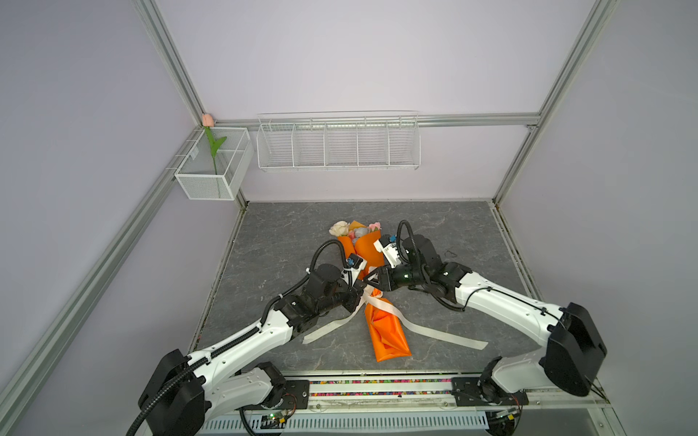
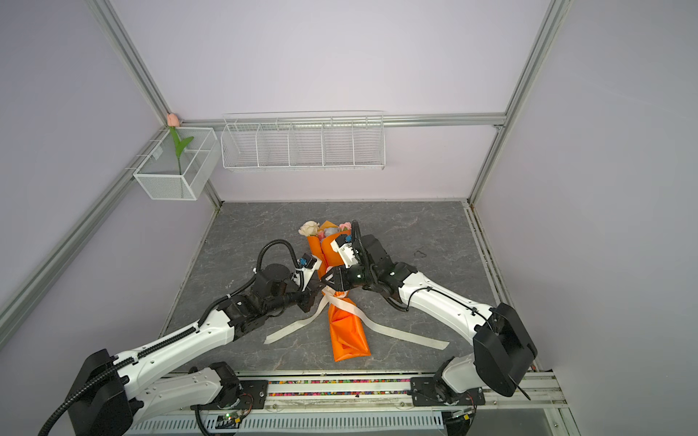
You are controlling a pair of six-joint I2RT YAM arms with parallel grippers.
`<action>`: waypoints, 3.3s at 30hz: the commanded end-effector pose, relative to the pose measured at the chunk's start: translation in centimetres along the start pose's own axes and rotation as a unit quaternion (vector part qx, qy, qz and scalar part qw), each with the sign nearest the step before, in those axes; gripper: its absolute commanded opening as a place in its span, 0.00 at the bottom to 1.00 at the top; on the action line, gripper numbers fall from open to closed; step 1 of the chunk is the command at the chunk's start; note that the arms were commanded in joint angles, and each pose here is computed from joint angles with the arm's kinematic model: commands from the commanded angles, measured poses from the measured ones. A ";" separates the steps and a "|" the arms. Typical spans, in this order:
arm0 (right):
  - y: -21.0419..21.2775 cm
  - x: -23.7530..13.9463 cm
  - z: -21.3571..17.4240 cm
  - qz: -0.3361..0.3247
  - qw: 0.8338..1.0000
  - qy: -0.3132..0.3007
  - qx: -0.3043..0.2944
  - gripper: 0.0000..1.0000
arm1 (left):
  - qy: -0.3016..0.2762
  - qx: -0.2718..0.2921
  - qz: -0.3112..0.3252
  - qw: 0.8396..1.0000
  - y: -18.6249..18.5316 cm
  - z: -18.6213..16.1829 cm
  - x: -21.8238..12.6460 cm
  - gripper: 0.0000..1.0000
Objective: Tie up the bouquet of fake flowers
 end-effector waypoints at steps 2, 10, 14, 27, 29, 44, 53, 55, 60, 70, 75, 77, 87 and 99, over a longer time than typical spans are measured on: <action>-1.3 -3.6 -1.7 -0.047 0.999 -0.026 0.002 0.49 | -0.005 -0.024 0.009 1.000 0.3 -0.1 0.2 0.00; -9.7 -6.4 -6.9 -0.213 0.975 -0.026 0.062 0.75 | -0.018 -0.073 0.009 0.997 0.0 -1.0 -0.4 0.00; -12.2 -6.4 -9.5 -0.280 0.956 0.029 0.089 0.68 | -0.021 -0.100 0.008 0.995 -0.1 -1.5 -0.7 0.00; -14.3 -4.4 -12.9 -0.340 0.937 0.071 0.043 0.68 | -0.031 -0.186 0.008 0.982 -0.2 -2.8 -0.7 0.00; -14.5 -3.7 -12.9 -0.358 0.932 0.061 0.005 0.70 | -0.038 -0.192 0.009 0.981 -0.2 -2.9 -0.9 0.00; -14.9 -1.1 -11.0 -0.350 0.933 0.002 -0.086 0.40 | -0.050 -0.233 0.016 0.971 -0.4 -5.1 -1.5 0.03; -14.1 -1.8 -10.2 -0.350 0.931 -0.015 -0.105 0.07 | -0.039 -0.262 0.007 0.964 -0.8 -6.3 -0.9 0.04; -14.0 -1.8 -10.4 -0.341 0.934 -0.013 -0.108 0.07 | -0.041 -0.266 0.007 0.963 -0.8 -6.5 -0.9 0.04; -13.8 -1.2 -11.8 -0.300 0.949 0.018 -0.094 0.35 | -0.044 -0.264 0.007 0.963 -0.7 -6.2 -1.1 0.04; -14.7 -0.8 -12.4 -0.338 0.928 -0.070 -0.143 0.61 | -0.047 -0.263 0.001 0.964 -0.8 -5.7 -1.0 0.03; -16.1 -0.2 -11.8 -0.360 0.913 -0.102 -0.166 0.60 | -0.045 -0.259 0.001 0.965 -0.8 -5.6 -1.1 0.03; -16.3 0.4 -11.7 -0.351 0.916 -0.096 -0.168 0.57 | -0.043 -0.261 0.003 0.964 -0.8 -5.8 -1.1 0.03; -15.1 0.3 -10.4 -0.323 0.924 -0.106 -0.173 0.07 | -0.047 -0.331 0.009 0.942 -0.8 -7.6 -1.1 0.06; -11.0 -0.3 -9.3 -0.279 0.932 -0.038 -0.229 0.06 | -0.004 -0.414 0.023 0.910 -1.1 -10.5 -1.2 0.50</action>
Point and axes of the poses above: each gripper's point midway between its finger pads, its own x axis out along the fingers, its own y axis along the line the jaws close on, z = x × y, the point moved 5 cm from there along -x, back along the fingers, and after that the axes turned 15 degrees about x, right-handed, at the moved point
